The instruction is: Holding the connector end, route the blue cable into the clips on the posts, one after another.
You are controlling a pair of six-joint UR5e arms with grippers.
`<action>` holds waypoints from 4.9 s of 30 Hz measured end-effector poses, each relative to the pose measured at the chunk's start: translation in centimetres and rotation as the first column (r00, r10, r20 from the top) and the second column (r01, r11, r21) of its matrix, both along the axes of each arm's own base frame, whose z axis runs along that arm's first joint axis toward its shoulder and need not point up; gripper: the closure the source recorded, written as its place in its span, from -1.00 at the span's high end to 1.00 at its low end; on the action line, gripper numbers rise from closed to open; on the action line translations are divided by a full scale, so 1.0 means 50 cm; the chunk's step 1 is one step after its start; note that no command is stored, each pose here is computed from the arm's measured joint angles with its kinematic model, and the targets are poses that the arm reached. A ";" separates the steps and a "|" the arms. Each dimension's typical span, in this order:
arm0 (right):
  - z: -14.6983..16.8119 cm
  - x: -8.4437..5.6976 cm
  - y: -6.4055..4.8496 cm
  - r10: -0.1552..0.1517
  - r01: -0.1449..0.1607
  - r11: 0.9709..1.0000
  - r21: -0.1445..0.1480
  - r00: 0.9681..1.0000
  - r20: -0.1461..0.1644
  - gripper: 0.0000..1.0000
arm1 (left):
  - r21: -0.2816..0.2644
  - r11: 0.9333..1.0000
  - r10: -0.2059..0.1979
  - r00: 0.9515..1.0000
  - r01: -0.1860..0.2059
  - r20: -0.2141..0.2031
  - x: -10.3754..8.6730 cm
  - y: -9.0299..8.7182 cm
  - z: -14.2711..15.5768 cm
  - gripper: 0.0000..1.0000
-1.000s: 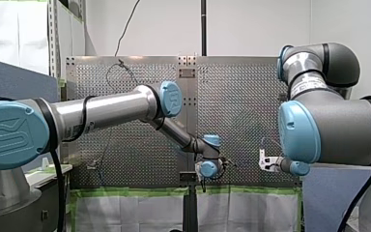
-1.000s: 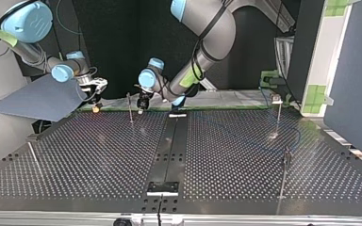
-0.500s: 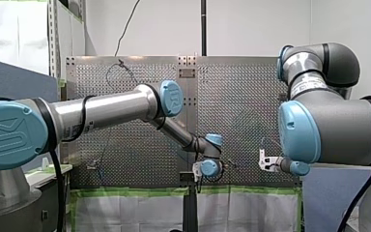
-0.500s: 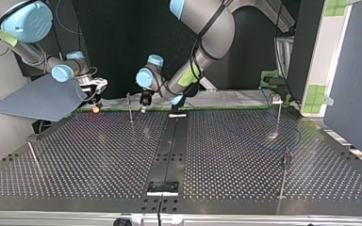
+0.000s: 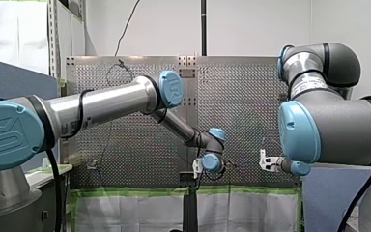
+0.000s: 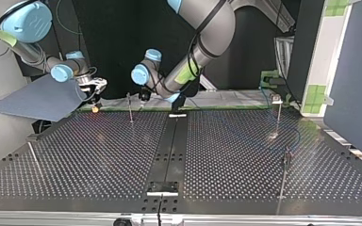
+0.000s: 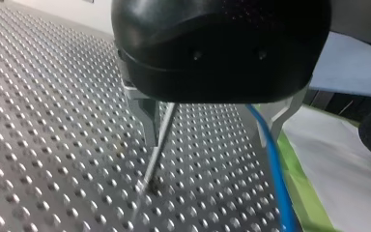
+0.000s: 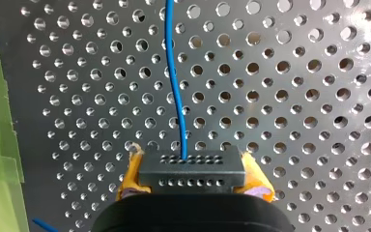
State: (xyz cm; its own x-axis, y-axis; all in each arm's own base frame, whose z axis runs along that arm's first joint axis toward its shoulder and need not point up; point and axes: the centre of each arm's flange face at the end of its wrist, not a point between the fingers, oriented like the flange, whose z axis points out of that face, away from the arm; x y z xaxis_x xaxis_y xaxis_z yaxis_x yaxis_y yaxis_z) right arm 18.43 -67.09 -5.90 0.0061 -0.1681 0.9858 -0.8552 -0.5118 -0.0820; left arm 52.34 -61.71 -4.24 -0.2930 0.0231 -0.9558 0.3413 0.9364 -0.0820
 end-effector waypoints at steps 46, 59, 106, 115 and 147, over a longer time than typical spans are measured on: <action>-0.005 -0.010 0.000 -0.009 0.008 1.000 0.012 1.000 0.007 -1.00 | -0.033 0.998 -0.057 0.998 0.057 0.012 -0.144 -0.064 0.018 1.00; -0.005 -0.009 0.000 -0.005 0.005 1.000 0.013 1.000 0.009 -1.00 | -0.048 0.997 -0.064 0.998 0.064 0.004 -0.159 -0.074 0.017 1.00; -0.005 -0.008 0.002 -0.002 0.001 1.000 0.013 1.000 0.004 -1.00 | -0.331 0.944 0.034 0.995 -0.003 0.089 -0.280 -0.059 0.251 1.00; -0.005 -0.003 0.003 0.004 -0.004 1.000 0.014 1.000 0.004 -1.00 | -0.424 0.904 0.123 0.984 -0.059 0.127 -0.277 -0.014 0.326 1.00; -0.016 -0.015 0.015 -0.014 0.016 0.999 0.048 0.999 -0.043 -1.00 | -0.413 0.903 0.195 0.970 -0.120 0.145 -0.390 0.182 0.511 1.00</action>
